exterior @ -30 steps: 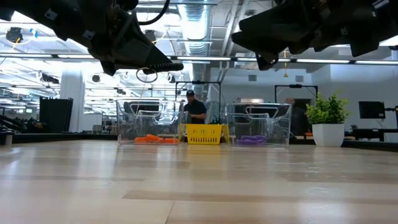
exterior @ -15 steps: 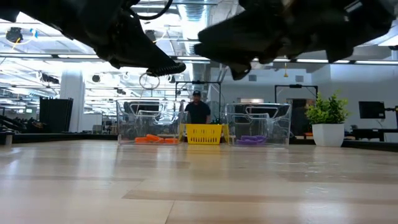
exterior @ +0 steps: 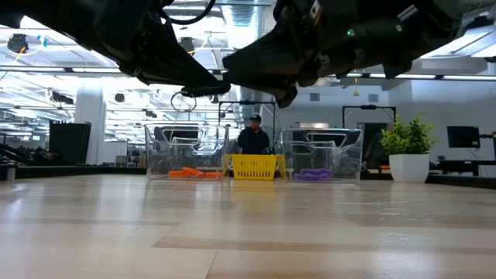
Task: Sort spring keychains
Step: Put the black spring keychain into the yellow bin
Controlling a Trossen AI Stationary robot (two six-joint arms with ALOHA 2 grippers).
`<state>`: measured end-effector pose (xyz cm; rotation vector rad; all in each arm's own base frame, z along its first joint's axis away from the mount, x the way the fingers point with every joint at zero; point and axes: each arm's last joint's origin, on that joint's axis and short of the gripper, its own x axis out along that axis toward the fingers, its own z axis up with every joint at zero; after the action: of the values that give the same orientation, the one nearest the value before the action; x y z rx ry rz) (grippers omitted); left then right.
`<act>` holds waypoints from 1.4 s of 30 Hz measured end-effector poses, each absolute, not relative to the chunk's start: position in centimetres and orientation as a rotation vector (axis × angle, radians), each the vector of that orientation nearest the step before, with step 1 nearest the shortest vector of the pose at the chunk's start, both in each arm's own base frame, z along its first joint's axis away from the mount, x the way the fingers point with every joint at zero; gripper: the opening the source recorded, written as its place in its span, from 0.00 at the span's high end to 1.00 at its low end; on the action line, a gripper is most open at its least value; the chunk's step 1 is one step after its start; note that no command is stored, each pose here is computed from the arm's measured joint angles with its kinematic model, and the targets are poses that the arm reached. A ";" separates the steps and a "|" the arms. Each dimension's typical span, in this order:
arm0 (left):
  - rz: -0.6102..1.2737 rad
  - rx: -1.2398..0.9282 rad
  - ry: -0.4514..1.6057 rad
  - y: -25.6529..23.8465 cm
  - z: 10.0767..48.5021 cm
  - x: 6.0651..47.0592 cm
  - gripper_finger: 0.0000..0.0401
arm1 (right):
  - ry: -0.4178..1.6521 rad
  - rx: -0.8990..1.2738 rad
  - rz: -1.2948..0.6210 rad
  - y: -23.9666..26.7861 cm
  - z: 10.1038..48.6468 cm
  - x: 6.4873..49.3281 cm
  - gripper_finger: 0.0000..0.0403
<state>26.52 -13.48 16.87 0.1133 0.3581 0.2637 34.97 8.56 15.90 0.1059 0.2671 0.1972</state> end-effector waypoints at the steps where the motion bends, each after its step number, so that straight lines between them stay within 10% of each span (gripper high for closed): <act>1: 0.264 0.114 0.358 -13.5 16.9 26.5 0.94 | 0.271 0.107 0.192 8.4 15.9 35.0 0.70; 42: 0.241 0.097 0.328 -13.3 17.2 26.8 0.94 | 0.309 0.062 0.246 6.0 16.6 36.4 0.71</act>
<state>26.84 -13.35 17.21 0.0973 0.3279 0.2408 36.36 5.96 16.61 0.0615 0.3086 0.2463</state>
